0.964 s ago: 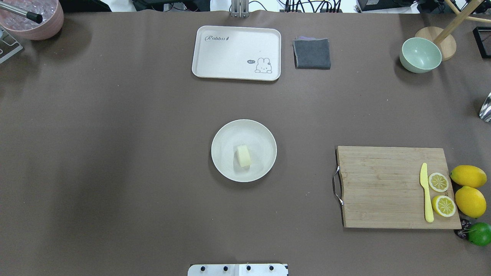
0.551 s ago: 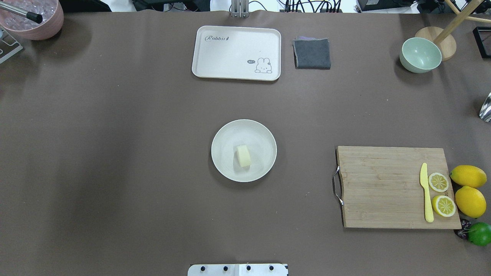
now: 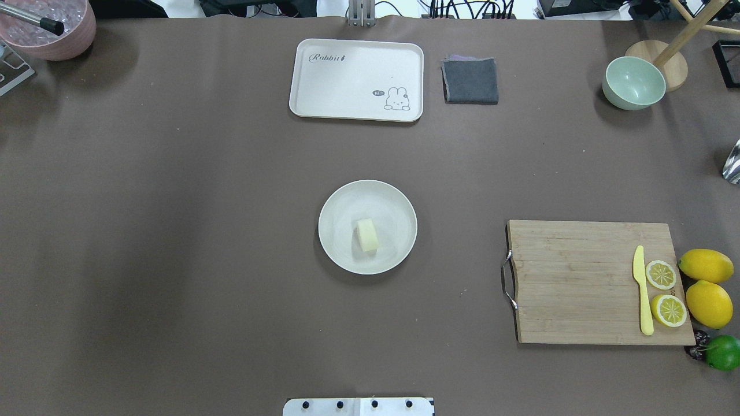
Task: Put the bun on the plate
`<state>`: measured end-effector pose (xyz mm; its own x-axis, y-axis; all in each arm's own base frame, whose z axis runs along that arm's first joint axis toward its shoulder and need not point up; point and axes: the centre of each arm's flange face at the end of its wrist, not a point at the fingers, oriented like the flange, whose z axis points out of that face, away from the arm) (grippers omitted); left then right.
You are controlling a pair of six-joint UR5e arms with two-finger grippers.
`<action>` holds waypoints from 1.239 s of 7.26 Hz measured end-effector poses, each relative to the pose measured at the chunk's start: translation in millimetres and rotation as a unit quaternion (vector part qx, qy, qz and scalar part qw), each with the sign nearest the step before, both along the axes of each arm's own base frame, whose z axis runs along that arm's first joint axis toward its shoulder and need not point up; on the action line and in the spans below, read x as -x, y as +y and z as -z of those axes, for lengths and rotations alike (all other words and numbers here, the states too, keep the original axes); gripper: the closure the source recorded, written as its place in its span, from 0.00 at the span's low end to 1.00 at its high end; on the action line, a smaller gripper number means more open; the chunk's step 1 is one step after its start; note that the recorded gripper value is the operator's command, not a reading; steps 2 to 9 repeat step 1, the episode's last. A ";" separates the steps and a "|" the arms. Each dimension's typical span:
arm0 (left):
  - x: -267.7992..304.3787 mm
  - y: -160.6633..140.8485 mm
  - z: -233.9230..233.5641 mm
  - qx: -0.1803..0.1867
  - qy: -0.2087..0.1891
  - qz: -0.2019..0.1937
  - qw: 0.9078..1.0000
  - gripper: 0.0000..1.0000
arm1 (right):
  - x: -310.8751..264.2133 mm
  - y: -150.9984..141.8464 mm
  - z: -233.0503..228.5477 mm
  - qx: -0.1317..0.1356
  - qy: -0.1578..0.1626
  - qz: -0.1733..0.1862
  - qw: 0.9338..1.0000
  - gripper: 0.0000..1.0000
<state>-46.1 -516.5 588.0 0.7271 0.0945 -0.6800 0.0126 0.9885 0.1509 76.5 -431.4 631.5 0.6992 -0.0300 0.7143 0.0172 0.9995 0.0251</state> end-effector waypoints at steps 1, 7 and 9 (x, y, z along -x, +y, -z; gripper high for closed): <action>0.0 -0.2 -0.4 0.000 0.000 0.000 1.000 0.02 | 0.0 -1.0 0.7 -0.001 0.000 0.000 1.000 0.00; 0.0 -0.2 -0.4 0.000 0.000 0.000 1.000 0.02 | 0.0 -1.0 0.7 -0.001 0.000 0.000 1.000 0.00; 0.0 -0.2 -0.4 0.000 0.000 0.000 1.000 0.02 | 0.0 -1.0 0.7 -0.001 0.000 0.000 1.000 0.00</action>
